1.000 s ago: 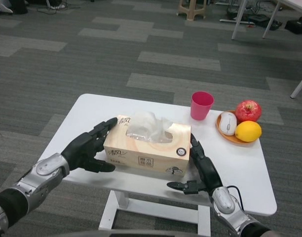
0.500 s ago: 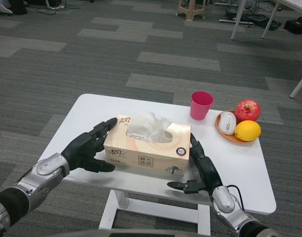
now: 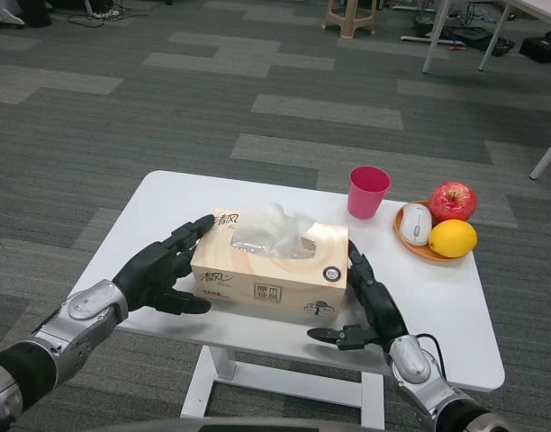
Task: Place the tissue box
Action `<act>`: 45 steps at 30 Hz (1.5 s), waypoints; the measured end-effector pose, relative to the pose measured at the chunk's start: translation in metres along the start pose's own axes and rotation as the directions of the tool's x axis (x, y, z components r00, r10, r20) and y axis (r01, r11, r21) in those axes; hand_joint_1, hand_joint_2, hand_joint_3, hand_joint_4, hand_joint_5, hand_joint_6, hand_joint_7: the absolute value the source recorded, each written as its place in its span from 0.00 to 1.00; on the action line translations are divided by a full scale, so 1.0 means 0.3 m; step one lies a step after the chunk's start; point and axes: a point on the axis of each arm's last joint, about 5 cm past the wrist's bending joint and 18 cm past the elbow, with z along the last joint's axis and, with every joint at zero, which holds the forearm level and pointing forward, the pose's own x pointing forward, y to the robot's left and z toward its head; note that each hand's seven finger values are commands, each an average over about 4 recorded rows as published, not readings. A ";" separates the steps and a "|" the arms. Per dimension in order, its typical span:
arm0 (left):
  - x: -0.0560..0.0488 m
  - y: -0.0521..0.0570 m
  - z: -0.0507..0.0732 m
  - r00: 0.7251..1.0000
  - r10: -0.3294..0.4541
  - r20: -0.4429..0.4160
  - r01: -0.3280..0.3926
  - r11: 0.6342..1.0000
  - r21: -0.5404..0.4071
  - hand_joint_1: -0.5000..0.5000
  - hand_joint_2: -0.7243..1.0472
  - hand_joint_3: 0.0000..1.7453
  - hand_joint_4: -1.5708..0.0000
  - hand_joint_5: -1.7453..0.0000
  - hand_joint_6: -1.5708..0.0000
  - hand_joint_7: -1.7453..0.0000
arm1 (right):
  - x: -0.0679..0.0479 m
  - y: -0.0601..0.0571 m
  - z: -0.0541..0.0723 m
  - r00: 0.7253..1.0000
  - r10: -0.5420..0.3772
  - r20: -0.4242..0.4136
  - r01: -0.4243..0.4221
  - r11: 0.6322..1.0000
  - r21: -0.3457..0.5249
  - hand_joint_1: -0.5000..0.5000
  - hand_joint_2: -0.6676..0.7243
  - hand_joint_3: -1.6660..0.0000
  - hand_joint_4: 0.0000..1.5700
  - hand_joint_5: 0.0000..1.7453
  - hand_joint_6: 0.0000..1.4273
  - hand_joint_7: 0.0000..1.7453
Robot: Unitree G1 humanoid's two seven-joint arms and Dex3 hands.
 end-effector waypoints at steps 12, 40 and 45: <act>-0.011 0.011 -0.004 1.000 0.017 0.017 -0.017 0.999 -0.041 1.00 1.00 0.05 1.00 1.00 1.00 1.00 | 0.012 -0.037 0.012 1.000 -0.008 0.021 0.007 1.000 0.019 0.27 0.19 0.71 0.00 0.06 0.00 0.04; -0.125 0.115 0.028 0.944 0.279 0.176 -0.257 0.956 -0.138 1.00 1.00 0.05 1.00 1.00 1.00 0.98 | -0.007 -0.146 0.082 0.973 -0.133 0.188 0.117 0.989 0.091 0.25 0.18 0.71 0.00 0.06 0.00 0.04; -0.148 0.136 0.060 0.911 0.328 0.249 -0.298 0.943 -0.152 1.00 1.00 0.05 1.00 1.00 1.00 0.98 | -0.025 -0.167 0.109 0.955 -0.170 0.243 0.147 0.983 0.109 0.25 0.18 0.71 0.00 0.06 0.00 0.04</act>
